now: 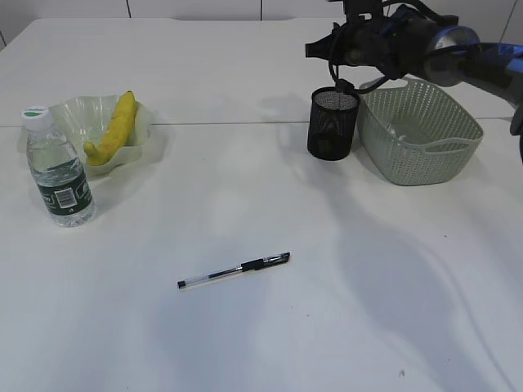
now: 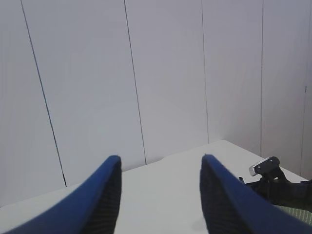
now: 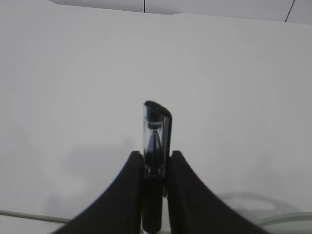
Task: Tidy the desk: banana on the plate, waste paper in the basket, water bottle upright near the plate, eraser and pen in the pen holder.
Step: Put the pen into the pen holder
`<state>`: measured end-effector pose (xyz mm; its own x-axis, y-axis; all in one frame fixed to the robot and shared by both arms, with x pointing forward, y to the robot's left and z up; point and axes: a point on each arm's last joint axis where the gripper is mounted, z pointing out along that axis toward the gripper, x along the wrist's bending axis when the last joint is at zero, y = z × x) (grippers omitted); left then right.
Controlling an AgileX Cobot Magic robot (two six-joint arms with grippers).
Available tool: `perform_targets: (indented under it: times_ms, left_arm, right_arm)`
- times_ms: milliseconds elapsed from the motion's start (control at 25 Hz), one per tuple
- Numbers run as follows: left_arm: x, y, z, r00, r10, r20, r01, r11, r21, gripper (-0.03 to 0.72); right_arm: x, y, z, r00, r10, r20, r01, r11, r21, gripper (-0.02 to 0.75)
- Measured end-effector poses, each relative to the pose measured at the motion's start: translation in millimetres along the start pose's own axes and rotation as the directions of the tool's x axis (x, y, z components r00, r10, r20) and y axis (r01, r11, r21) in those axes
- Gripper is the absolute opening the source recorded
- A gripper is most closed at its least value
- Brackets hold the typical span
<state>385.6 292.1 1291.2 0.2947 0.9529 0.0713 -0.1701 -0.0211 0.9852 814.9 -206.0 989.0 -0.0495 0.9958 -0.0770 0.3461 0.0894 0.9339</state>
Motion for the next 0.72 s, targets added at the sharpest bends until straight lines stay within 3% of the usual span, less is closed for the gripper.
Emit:
perform_targets:
  times_ms: [720]
  left_arm:
    - [-0.4,-0.4,0.0,1.000,0.002,0.004,-0.002,1.000,0.004,0.362]
  right_arm:
    - [0.2,-11.6,2.2,1.000,-0.005,0.004,0.005,0.999,0.040,0.096]
